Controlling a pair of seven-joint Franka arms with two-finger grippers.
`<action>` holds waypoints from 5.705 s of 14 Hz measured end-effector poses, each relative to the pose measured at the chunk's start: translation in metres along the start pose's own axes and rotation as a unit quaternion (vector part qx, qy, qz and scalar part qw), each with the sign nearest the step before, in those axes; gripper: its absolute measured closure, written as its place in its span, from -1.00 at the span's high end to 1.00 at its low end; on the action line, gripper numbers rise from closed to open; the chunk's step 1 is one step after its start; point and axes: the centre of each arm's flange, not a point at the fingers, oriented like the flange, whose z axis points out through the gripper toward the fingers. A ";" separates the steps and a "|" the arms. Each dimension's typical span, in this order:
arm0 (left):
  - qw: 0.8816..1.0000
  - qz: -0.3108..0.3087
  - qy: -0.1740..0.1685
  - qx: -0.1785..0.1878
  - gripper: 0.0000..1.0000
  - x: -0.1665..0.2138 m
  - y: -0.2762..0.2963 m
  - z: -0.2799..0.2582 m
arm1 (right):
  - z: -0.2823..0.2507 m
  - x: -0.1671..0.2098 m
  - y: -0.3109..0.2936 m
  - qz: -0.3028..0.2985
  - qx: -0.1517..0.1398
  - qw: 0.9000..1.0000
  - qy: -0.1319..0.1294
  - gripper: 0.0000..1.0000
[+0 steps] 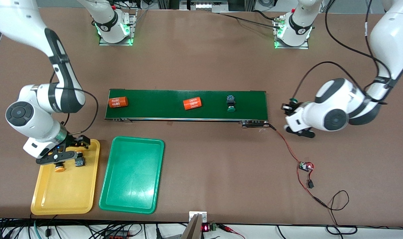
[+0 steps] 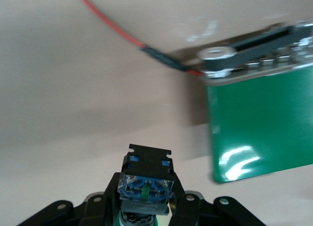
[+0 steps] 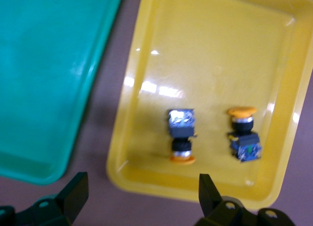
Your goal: Sort buttons by color to trays
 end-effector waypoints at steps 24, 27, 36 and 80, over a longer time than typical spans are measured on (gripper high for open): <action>0.989 -0.135 0.056 0.005 1.00 0.020 0.052 -0.107 | -0.117 -0.064 -0.117 0.052 0.021 0.997 -0.052 1.00; 0.994 -0.095 0.057 0.002 1.00 0.015 0.018 -0.147 | -0.120 -0.064 -0.135 0.073 0.024 0.996 -0.050 1.00; 0.993 -0.042 0.113 0.009 1.00 -0.046 -0.087 -0.241 | -0.115 -0.085 -0.303 0.121 0.044 0.991 -0.030 1.00; 0.968 -0.039 0.236 0.082 1.00 -0.173 -0.063 -0.248 | -0.055 -0.128 -0.356 0.156 0.075 0.985 -0.019 1.00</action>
